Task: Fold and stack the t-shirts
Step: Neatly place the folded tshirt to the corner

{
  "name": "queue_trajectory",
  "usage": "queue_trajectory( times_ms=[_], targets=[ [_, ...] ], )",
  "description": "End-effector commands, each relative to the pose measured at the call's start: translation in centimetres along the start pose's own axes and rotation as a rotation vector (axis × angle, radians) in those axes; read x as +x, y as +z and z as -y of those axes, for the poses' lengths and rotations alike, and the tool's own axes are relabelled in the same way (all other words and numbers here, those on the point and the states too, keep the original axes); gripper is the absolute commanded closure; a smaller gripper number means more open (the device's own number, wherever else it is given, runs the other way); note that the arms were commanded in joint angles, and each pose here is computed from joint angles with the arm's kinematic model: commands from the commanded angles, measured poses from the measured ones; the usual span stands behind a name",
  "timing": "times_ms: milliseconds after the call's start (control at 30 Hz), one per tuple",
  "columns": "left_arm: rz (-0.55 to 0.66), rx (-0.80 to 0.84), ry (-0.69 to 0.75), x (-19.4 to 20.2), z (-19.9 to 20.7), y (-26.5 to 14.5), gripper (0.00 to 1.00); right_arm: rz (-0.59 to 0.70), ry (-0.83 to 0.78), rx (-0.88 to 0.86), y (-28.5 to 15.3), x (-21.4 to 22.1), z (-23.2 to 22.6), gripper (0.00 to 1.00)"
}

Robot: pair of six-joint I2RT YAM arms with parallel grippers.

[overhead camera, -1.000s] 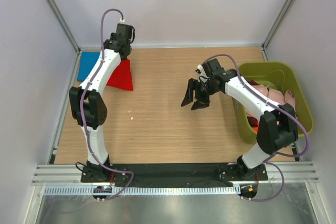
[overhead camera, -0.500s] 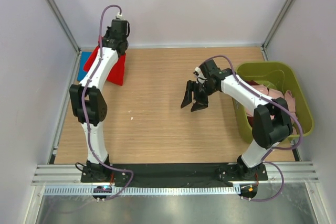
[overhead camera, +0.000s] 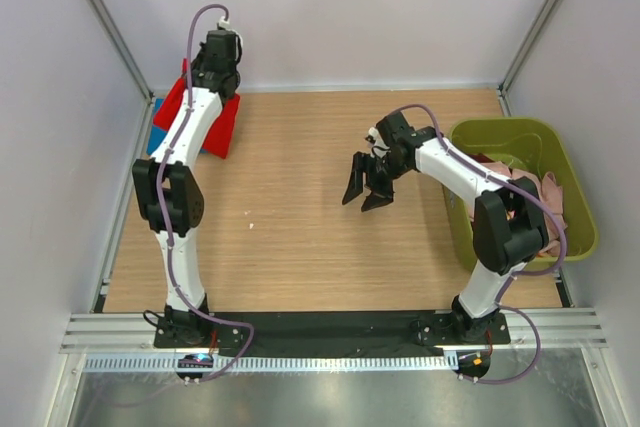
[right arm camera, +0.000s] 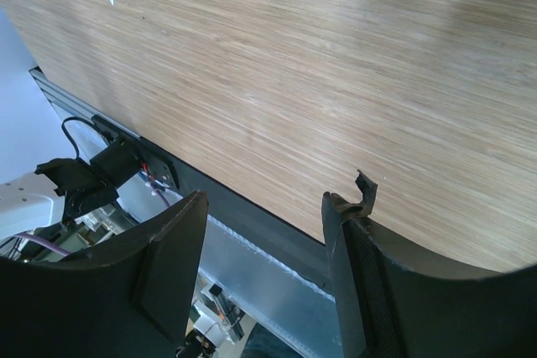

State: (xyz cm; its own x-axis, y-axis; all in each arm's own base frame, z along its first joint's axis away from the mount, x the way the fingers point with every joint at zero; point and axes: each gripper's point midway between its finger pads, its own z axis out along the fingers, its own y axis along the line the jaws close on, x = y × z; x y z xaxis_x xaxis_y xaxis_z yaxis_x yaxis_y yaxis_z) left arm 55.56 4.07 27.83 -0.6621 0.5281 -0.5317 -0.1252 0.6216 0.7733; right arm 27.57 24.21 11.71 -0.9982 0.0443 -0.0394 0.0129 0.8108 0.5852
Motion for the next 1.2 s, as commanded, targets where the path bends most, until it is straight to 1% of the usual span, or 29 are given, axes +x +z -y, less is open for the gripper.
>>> queue_trajectory(
  times_ms=[0,200,533,867,1033,1167],
  targets=[
    [0.051,-0.090,-0.073,-1.7,-3.6,-0.4,1.00,0.017,-0.027,-0.010,-0.6,-0.8,-0.9,0.37],
    [0.062,-0.117,-0.086,-2.0,-4.8,-0.6,1.00,0.010,-0.029,-0.003,-0.6,-0.9,-0.8,0.36],
    [0.039,-0.121,-0.050,-1.3,-4.2,0.5,1.00,0.002,-0.024,-0.001,-0.3,-0.7,-0.6,0.37],
    [0.012,-0.142,-0.037,-0.7,-3.6,2.9,1.00,-0.014,-0.020,0.024,0.1,-0.5,0.1,0.37],
    [0.018,-0.161,-0.069,-0.7,-4.7,3.9,1.00,-0.020,-0.020,0.036,0.4,-0.8,0.3,0.37],
    [0.012,-0.151,-0.075,-0.3,-4.4,4.8,1.00,-0.024,-0.018,0.042,0.5,-1.1,0.3,0.37]
  ],
)
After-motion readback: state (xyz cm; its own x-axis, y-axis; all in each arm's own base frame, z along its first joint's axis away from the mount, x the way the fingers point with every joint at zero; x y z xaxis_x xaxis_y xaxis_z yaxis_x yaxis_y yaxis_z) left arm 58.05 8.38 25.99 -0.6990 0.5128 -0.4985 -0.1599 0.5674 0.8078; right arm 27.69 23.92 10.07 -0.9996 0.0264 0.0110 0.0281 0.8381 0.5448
